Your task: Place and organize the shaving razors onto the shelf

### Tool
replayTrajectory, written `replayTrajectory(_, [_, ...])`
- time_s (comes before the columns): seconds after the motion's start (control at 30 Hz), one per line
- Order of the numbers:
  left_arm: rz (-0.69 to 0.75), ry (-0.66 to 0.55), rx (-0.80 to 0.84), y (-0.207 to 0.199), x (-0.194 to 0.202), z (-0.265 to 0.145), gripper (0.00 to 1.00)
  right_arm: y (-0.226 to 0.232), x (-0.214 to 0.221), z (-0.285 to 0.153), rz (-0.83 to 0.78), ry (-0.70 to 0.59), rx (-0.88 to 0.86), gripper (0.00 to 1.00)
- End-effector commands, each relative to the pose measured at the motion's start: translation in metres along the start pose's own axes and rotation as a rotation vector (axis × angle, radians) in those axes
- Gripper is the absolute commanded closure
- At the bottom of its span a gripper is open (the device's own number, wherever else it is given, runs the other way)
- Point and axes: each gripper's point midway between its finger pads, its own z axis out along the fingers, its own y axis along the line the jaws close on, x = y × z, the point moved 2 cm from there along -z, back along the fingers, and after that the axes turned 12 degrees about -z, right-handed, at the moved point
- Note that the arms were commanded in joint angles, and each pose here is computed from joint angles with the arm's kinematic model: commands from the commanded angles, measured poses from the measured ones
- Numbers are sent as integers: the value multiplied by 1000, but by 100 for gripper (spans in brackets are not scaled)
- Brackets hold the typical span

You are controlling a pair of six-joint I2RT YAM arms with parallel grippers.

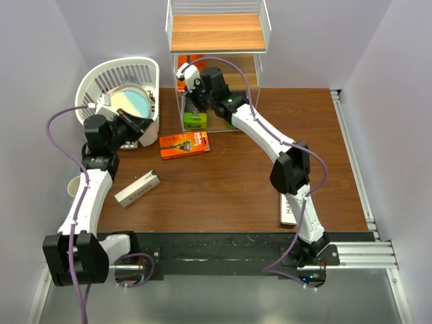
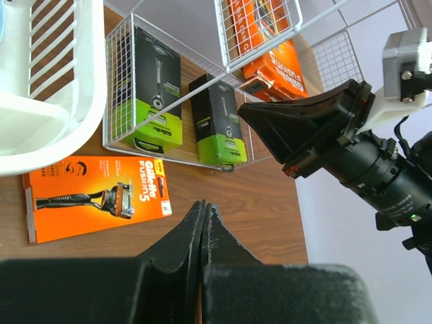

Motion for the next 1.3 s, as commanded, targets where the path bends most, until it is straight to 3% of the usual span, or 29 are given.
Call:
replayTrajectory(0.0, [24,-21,33,-5,-5,-5,100,-30,-43,-9,-46,-116,127,100])
replayTrajectory(0.33, [13,-8,25,4,-2,-1,99,-37,-54,-3,-105,-182,169,100])
replayTrajectory(0.47, [9,17,-1,12,4,-1,70,-21,-52,-18,-103,-169,89,100])
replayTrajectory(0.57, [-12,37,-55,31,15,-1,59,-1,-39,-39,-59,-129,-14,82])
replayTrajectory(0.6, [-19,38,-76,38,17,-1,58,17,-17,-40,-41,-81,-72,69])
replayTrajectory(0.67, [-38,56,-121,53,26,-3,56,32,-16,-65,21,-88,-136,58])
replayTrajectory(0.7, [-40,59,-136,59,29,-4,56,52,19,-64,59,-12,-175,51])
replayTrajectory(0.73, [-60,80,-178,70,36,-6,55,54,17,-79,120,-21,-166,46])
replayTrajectory(0.83, [-49,103,-195,82,46,-8,55,75,66,-87,267,109,-157,41])
replayTrajectory(0.97, [2,153,-93,75,56,-6,56,83,116,-83,548,211,-124,39])
replayTrajectory(1.0, [5,282,43,59,79,-13,57,90,128,-81,596,228,-146,39])
replayTrajectory(1.03, [107,289,230,29,78,-14,57,92,127,-77,651,213,-158,39])
replayTrajectory(1.2, [254,467,289,24,125,-20,57,92,164,-46,817,274,-189,41])
replayTrajectory(1.27, [273,512,246,40,134,-19,57,83,172,-35,869,267,-166,41])
